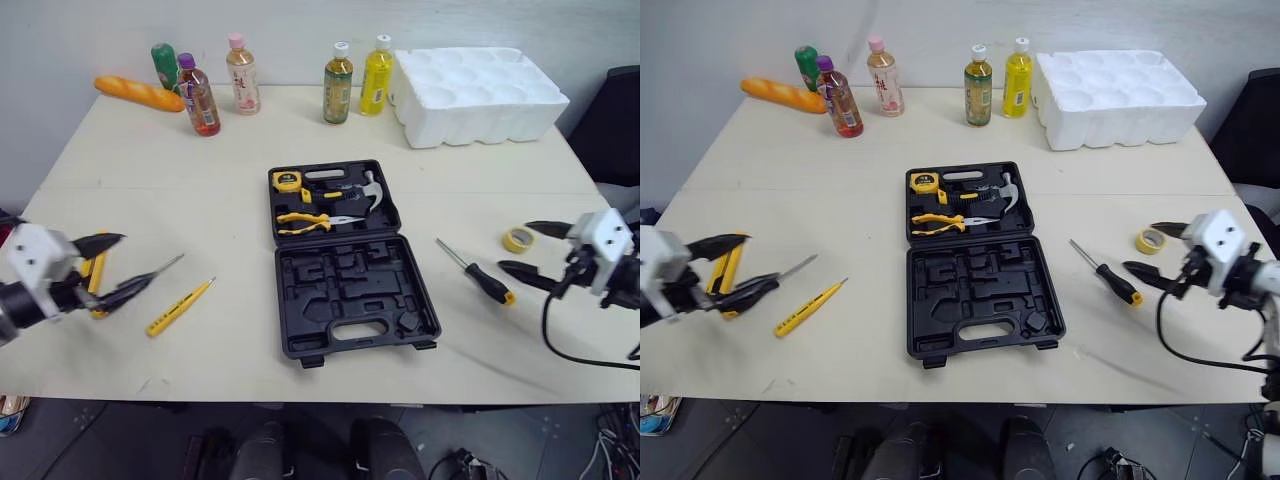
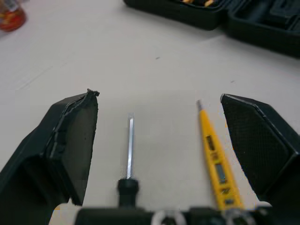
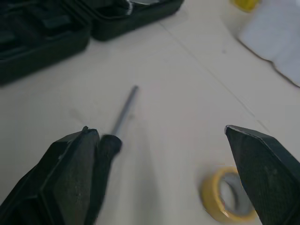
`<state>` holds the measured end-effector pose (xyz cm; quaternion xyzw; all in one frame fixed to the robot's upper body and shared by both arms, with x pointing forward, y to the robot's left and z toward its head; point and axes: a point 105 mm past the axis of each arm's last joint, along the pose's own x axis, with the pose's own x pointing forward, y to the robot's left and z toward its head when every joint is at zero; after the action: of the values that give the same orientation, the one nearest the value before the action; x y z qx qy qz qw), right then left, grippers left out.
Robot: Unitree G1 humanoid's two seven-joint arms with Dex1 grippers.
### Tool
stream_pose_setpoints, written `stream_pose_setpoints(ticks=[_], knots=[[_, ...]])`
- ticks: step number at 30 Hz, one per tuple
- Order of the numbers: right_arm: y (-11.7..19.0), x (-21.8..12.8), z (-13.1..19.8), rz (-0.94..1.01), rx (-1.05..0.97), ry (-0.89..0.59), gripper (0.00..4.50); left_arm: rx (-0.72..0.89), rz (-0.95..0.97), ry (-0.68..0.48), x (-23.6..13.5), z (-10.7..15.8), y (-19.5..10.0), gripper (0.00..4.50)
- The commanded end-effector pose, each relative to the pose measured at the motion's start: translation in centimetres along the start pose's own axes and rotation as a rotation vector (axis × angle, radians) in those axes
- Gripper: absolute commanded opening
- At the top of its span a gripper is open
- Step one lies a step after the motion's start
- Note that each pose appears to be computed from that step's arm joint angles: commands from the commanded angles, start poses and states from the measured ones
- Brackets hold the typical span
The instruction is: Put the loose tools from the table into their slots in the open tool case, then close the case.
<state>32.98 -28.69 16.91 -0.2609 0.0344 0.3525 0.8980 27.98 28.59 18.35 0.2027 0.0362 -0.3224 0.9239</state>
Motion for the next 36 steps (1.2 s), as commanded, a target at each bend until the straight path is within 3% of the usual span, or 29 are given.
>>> stream_pose_setpoints(ticks=[1,7,11,14,21,22,36], knots=[[0.8,1.8,2.3,0.002,-0.049,-0.032,4.5,0.078,0.005,-0.028,2.4,1.7,-0.8,4.39],[1.7,3.6,2.8,0.001,-0.091,-0.018,4.5,0.072,-0.018,-0.034,4.8,1.9,-2.3,4.39],[0.4,6.1,3.6,-0.115,-0.176,-0.033,4.5,0.013,0.008,-0.009,7.6,0.9,-3.5,4.39],[0.3,6.8,3.1,-0.102,-0.263,0.019,3.63,-0.039,0.015,-0.02,8.1,0.9,-3.7,3.57],[0.7,8.1,3.1,-0.074,-0.257,-0.001,0.02,-0.075,-0.001,-0.006,10.7,0.8,-4.8,0.21],[0.7,8.3,3.0,-0.071,-0.254,0.003,0.0,-0.084,-0.01,-0.007,11.1,0.8,-5.1,0.05],[1.5,11.0,2.6,-0.017,-0.238,0.052,0.0,-0.126,-0.04,0.049,14.6,0.1,-6.8,0.05]])
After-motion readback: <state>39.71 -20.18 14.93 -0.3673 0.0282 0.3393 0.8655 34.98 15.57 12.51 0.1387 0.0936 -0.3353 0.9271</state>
